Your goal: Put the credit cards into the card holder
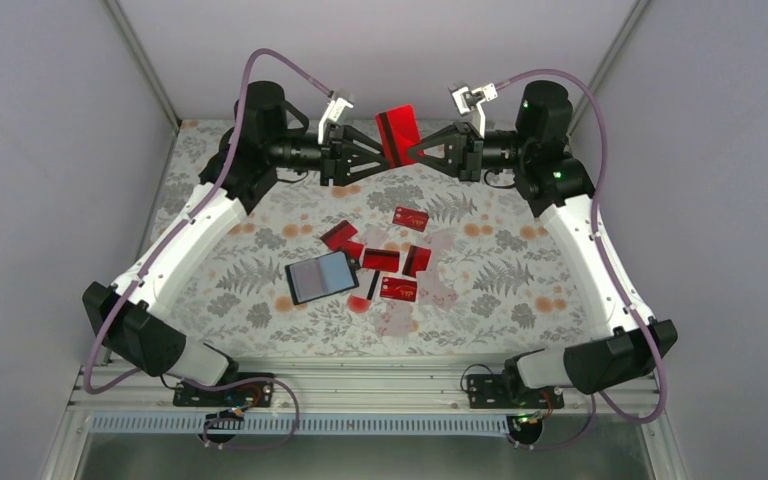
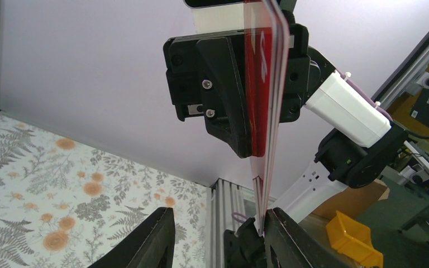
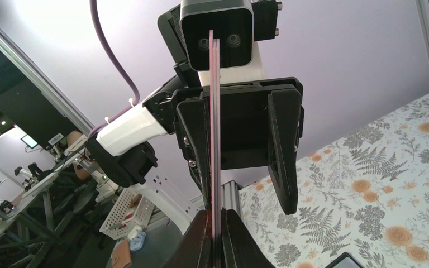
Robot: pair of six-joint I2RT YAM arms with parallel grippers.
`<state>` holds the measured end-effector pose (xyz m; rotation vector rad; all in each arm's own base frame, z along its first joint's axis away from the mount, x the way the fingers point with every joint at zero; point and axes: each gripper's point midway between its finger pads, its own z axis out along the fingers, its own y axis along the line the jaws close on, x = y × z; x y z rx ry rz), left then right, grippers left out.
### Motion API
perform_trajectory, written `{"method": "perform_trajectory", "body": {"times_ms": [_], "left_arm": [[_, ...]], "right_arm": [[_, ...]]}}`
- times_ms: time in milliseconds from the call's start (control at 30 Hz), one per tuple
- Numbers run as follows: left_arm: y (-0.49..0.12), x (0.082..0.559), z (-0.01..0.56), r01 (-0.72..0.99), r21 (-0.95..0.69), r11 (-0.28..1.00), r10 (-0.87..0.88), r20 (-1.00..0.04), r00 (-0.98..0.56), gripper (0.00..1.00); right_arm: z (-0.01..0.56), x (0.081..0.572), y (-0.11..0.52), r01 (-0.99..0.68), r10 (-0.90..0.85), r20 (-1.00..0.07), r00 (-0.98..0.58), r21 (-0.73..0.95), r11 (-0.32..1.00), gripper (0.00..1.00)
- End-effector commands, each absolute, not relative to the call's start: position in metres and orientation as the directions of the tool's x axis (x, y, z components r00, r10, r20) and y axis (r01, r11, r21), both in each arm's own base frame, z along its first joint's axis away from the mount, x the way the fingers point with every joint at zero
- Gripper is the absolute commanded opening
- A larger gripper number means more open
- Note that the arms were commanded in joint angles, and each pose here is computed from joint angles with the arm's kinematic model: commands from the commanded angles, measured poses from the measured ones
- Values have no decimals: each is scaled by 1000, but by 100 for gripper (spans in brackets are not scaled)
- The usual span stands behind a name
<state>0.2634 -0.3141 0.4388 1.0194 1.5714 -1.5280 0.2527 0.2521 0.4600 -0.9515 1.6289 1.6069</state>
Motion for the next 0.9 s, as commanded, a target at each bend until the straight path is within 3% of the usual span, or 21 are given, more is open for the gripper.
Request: {"method": "perform_trajectory", "body": {"times_ms": [0,867], "left_arm": [[-314,269,442,906,-424,12,45,-905,-424,41],[-307,270,442,901,-432,34,41,-900,-433,40]], "right_arm": [[485,232,249,-886,-50,-890,-453,456,-80,4],[491,223,247,-895,-47,-899,-436,439,-85,4]]}}
